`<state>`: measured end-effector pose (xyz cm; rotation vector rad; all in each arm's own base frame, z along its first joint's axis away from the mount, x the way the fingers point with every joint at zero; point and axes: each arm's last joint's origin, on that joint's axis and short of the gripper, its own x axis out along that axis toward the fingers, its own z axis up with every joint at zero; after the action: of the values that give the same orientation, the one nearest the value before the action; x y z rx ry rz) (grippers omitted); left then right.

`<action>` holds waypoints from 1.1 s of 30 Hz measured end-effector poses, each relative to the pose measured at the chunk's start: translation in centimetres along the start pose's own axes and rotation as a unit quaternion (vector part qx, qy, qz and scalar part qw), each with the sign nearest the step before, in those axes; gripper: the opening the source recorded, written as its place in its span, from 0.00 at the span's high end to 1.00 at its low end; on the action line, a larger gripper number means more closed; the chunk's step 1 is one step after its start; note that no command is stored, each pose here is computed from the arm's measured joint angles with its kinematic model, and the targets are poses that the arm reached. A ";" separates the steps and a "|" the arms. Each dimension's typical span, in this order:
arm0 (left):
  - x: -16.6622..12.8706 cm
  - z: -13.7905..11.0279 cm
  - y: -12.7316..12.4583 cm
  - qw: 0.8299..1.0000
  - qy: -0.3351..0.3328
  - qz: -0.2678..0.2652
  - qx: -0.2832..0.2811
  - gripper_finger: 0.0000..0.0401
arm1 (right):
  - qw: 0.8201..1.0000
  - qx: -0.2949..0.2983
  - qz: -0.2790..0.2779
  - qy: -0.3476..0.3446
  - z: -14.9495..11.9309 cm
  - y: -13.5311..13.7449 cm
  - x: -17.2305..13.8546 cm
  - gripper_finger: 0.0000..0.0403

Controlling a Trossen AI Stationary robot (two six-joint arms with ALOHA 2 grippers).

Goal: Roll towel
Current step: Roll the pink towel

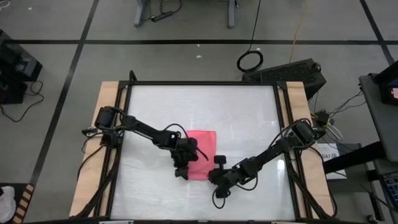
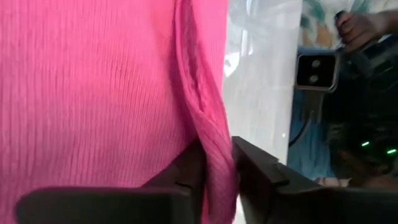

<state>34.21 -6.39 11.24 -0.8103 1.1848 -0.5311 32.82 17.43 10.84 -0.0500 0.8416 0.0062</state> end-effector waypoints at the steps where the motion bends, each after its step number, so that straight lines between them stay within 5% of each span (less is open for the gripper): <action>1: -0.2 -0.1 -0.1 1.000 -0.001 0.001 0.005 0.77 | 1.000 0.009 0.008 0.001 0.0 0.0 0.0 0.99; 6: -2.4 -0.2 -1.8 0.999 -0.017 0.017 0.047 0.67 | 0.997 0.044 0.061 0.005 0.5 0.3 -0.4 0.99; 11: -5.3 -1.2 -3.7 0.990 -0.039 0.096 0.092 0.63 | 0.991 0.078 0.111 -0.008 1.1 0.5 -0.6 1.00; 19: -8.7 -3.9 -9.2 0.930 -0.126 0.245 0.242 0.62 | 0.980 0.132 0.150 -0.007 1.8 0.0 -0.5 1.00; 25: -5.9 -5.3 -11.9 0.888 -0.137 0.267 0.348 0.62 | 0.971 0.166 0.169 -0.009 2.3 -0.5 -0.4 1.00; 33: 0.0 -6.4 -11.5 0.868 -0.089 0.269 0.408 0.62 | 0.958 0.214 0.189 -0.018 2.9 -0.8 -0.4 1.00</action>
<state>28.63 -15.20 19.35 0.2048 0.8361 -0.4174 34.76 16.82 13.09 0.5186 0.7900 0.1834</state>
